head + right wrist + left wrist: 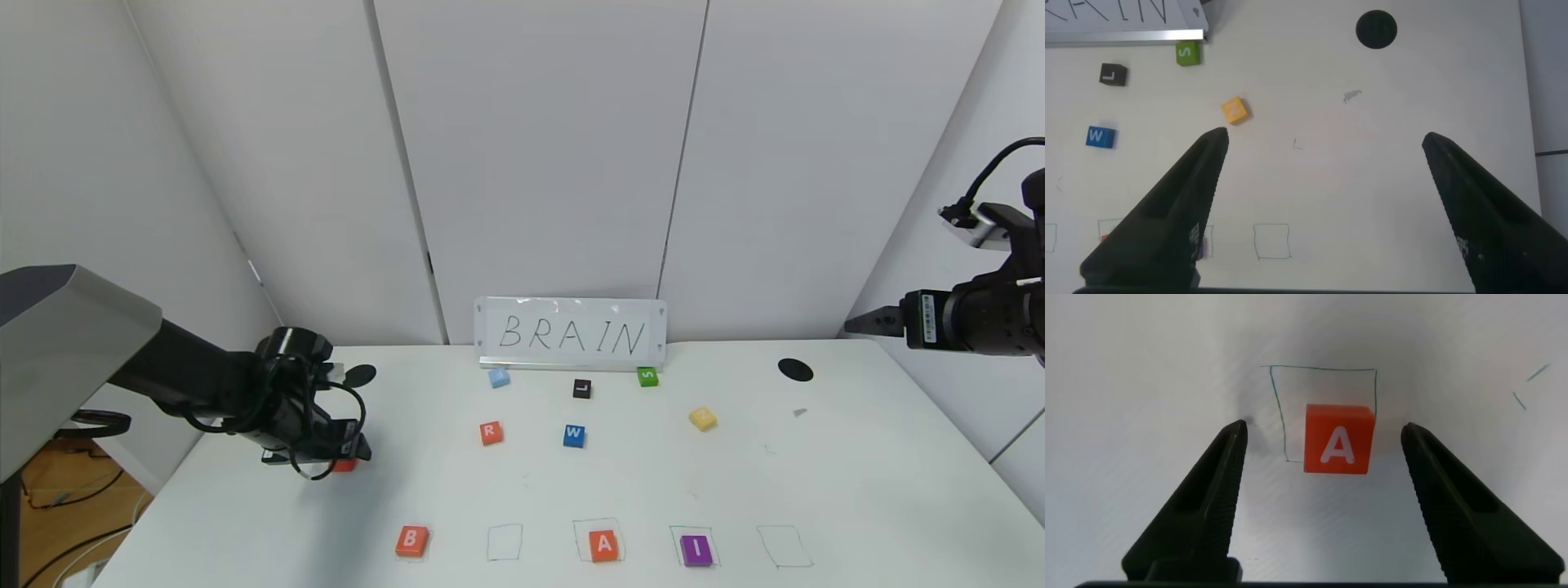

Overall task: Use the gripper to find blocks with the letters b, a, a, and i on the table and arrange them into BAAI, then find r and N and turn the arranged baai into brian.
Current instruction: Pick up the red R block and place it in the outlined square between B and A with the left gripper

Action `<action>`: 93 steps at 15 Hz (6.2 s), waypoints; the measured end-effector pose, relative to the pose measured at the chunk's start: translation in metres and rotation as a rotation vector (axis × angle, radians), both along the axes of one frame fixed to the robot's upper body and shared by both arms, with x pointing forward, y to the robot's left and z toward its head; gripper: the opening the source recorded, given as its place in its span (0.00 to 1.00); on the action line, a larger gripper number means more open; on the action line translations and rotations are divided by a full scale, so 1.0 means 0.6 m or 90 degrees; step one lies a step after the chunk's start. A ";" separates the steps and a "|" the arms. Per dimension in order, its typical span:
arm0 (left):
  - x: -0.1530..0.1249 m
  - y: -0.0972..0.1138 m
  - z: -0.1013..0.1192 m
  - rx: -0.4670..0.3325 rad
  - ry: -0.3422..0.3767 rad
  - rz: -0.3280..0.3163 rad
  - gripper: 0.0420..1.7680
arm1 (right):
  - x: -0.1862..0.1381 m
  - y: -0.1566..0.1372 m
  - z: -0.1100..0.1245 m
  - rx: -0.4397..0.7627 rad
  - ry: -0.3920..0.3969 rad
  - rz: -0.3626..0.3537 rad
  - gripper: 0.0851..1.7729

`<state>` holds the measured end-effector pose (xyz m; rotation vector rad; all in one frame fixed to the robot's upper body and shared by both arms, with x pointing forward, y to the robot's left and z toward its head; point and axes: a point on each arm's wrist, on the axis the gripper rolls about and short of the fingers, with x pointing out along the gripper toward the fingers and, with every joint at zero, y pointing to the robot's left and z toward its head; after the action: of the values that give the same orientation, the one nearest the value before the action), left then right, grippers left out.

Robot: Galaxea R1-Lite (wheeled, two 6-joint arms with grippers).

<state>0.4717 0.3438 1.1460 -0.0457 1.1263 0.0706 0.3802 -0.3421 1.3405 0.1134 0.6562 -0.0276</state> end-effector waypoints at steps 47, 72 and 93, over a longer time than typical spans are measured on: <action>0.060 -0.362 0.038 -0.034 0.004 0.063 0.97 | 0.003 0.001 -0.005 -0.001 0.007 0.001 0.96; 0.080 -0.343 0.005 -0.024 0.020 0.074 0.78 | 0.004 0.007 -0.008 0.001 0.011 0.006 0.96; 0.062 -0.344 0.041 -0.026 0.012 0.067 0.27 | 0.002 0.004 -0.004 0.001 0.006 0.001 0.96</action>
<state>0.5087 0.1374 1.1703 -0.1410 1.1431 0.1413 0.3817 -0.3400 1.3380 0.1146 0.6660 -0.0257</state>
